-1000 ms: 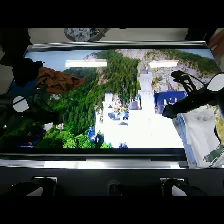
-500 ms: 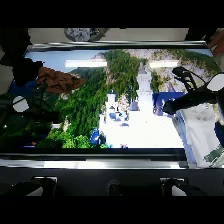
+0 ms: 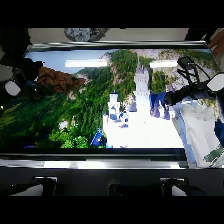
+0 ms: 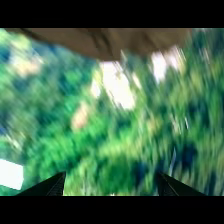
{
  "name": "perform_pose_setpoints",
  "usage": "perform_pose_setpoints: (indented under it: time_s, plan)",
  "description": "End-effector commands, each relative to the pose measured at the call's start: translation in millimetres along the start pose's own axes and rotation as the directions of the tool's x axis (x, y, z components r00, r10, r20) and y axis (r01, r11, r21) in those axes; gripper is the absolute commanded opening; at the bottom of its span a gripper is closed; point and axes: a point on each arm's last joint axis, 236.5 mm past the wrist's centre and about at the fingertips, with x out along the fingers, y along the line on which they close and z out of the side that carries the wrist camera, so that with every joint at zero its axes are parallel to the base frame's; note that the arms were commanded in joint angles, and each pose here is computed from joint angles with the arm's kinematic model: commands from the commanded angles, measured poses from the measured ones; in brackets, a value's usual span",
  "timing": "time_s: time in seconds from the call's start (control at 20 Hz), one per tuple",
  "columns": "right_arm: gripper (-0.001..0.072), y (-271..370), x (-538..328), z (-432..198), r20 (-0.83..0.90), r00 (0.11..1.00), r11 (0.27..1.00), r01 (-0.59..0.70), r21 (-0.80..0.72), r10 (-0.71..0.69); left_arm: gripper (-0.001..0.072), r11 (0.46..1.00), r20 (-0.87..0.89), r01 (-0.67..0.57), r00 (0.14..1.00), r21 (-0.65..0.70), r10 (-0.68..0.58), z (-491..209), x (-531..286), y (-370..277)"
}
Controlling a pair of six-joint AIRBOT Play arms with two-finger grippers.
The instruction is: Fold the shirts.
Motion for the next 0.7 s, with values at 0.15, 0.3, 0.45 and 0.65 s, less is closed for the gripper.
perform_pose_setpoints:
  time_s: [0.15, 0.3, 0.45, 0.65]
  plan:
    - [0.0603, 15, -1, -2, -0.008, 0.998, 0.998, -0.06, 0.018, 0.06, 0.072, 0.784, 0.017, 0.182, 0.977, -0.594, -0.214, 66, 89, 72]
    - [0.0603, 15, 0, -1, -0.005, 0.998, 0.998, -0.059, 0.018, 0.059, 0.072, 0.763, 0.11, 0.241, 0.969, -0.6, -0.22, 80, 128, 75]
    - [0.0603, 19, -1, 1, 0.002, 0.997, 0.997, -0.078, 0.026, 0.078, 0.072, 0.738, 0.227, 0.342, 0.94, -0.582, -0.256, 96, 153, 57]
    - [0.0603, 28, -2, 7, 0.027, 0.993, 0.992, -0.118, 0.043, 0.117, 0.072, 0.691, 0.26, 0.392, 0.92, -0.607, -0.294, 90, 180, 37]
